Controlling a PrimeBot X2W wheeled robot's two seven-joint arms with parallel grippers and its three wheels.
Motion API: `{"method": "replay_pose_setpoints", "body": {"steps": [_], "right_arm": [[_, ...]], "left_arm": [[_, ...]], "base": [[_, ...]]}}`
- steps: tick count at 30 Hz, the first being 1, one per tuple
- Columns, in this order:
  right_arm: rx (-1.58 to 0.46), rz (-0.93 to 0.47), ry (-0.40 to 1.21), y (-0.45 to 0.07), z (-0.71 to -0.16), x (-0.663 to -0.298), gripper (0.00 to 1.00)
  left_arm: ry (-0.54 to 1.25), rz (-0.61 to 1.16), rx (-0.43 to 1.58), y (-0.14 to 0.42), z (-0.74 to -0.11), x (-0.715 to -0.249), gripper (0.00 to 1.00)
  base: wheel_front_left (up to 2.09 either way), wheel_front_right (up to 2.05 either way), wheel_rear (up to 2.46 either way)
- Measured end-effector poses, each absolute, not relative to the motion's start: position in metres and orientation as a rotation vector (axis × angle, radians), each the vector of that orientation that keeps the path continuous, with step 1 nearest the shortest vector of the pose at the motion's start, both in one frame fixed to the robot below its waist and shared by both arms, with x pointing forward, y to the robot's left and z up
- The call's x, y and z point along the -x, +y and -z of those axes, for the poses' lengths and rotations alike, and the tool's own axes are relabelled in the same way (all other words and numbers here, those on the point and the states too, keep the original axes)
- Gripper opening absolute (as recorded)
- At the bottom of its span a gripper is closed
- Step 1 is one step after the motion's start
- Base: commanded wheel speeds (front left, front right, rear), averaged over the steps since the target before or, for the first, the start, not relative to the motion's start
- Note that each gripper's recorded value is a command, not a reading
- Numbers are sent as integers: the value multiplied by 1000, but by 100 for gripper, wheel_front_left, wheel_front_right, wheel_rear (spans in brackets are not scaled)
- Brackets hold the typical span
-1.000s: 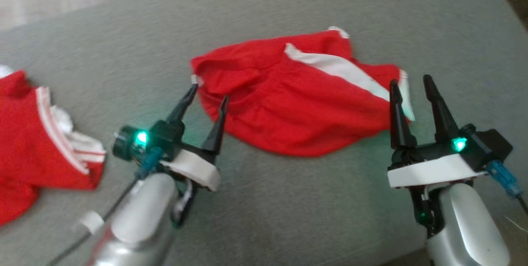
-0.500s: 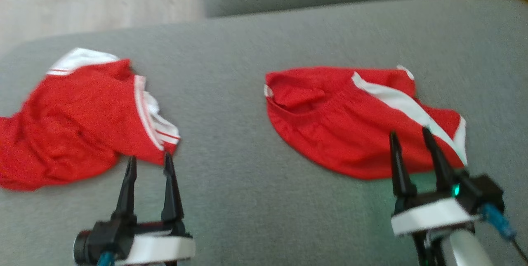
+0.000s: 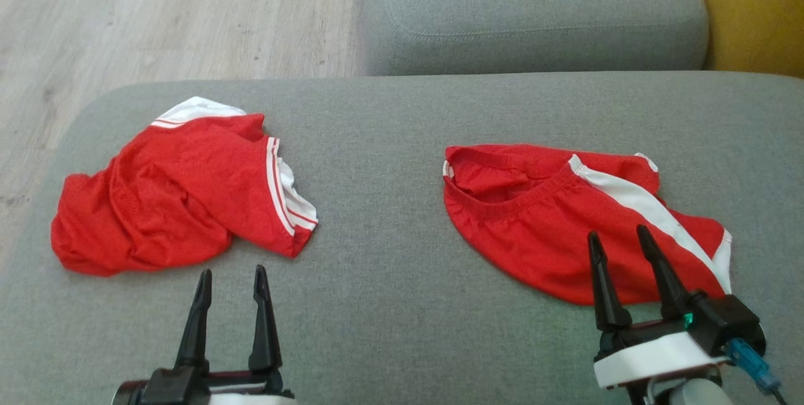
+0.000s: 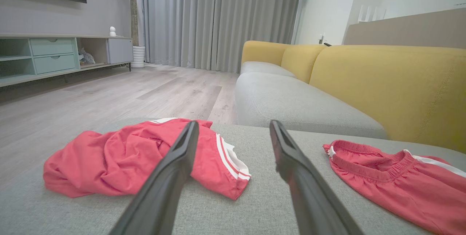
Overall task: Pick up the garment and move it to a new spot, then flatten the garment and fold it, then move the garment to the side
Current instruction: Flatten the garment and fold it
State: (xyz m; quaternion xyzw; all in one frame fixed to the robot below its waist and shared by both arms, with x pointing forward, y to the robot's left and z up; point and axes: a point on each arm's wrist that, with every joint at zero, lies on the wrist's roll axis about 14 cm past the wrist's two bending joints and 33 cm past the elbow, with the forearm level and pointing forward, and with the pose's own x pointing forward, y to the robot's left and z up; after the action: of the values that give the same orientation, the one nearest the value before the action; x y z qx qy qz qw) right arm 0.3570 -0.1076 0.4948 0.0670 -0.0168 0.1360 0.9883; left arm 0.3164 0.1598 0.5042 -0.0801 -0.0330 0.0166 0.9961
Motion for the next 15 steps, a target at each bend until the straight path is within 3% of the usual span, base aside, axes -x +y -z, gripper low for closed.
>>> {"method": "replay_pose_setpoints", "body": {"steps": [15], "right_arm": [[-134, -263, -22, -111, -491, -352, 100]], "left_arm": [[-60, -19, 154, 157, -502, -316, 100]], "base": [[0, 0, 0]]}}
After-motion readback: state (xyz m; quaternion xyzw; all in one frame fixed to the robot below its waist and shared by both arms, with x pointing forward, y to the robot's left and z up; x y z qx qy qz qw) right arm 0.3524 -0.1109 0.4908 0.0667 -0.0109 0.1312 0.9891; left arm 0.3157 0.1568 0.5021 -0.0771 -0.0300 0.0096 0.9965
